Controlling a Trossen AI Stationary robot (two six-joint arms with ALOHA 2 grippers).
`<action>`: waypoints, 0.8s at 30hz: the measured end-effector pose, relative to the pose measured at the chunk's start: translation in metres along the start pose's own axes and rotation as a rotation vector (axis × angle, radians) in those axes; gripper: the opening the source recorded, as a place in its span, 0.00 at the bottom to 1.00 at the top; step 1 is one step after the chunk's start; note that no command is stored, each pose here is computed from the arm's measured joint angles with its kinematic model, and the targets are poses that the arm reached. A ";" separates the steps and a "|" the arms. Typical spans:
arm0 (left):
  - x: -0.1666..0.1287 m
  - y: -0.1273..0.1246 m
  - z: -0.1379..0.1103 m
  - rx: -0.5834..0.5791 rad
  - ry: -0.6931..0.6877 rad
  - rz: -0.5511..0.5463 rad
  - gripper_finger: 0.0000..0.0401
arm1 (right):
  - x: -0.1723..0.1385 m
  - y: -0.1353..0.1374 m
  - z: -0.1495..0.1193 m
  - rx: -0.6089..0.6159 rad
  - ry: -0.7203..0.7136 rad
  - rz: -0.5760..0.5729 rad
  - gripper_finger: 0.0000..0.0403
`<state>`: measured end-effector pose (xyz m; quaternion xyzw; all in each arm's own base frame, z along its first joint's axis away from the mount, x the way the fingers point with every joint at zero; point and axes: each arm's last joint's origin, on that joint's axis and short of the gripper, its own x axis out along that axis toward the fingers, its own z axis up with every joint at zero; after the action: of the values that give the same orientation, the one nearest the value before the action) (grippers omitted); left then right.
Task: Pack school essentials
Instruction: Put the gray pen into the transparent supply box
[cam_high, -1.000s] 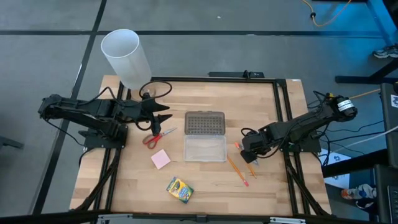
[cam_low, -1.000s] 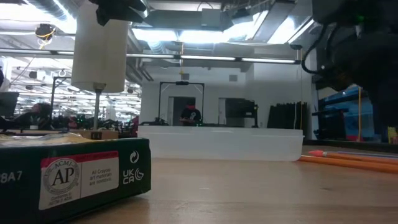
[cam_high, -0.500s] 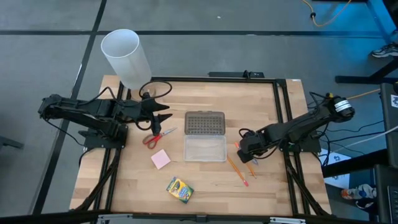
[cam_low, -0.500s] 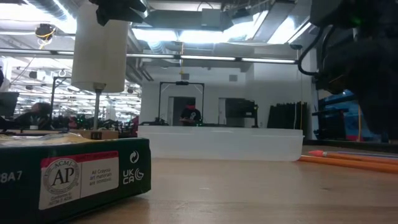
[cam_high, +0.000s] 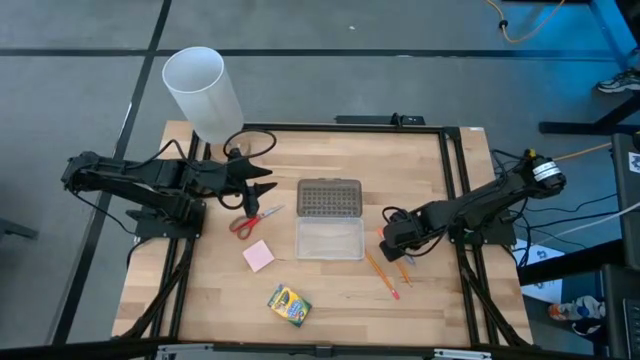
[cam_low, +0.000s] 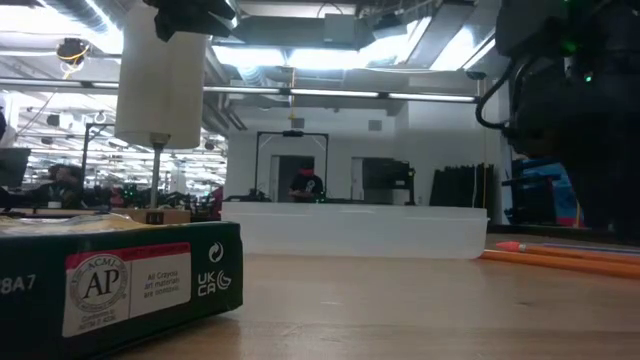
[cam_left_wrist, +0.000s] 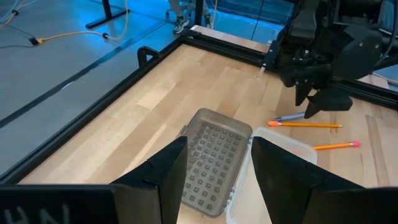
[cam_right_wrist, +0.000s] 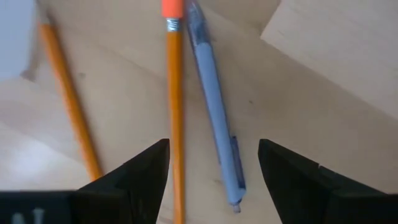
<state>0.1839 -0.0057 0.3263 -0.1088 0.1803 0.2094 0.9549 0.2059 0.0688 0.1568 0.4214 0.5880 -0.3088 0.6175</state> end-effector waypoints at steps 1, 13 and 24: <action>0.000 0.000 0.000 0.000 -0.001 0.001 0.43 | 0.003 0.000 0.000 -0.006 0.003 -0.013 0.61; 0.000 0.001 0.001 -0.002 -0.013 0.024 0.43 | 0.027 0.002 0.002 -0.014 0.030 -0.135 0.61; 0.000 0.001 0.001 -0.002 -0.013 0.023 0.43 | 0.027 0.001 0.002 0.012 0.029 -0.131 0.50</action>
<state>0.1838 -0.0049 0.3269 -0.1063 0.1752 0.2214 0.9534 0.2113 0.0707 0.1307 0.3901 0.6212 -0.3460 0.5850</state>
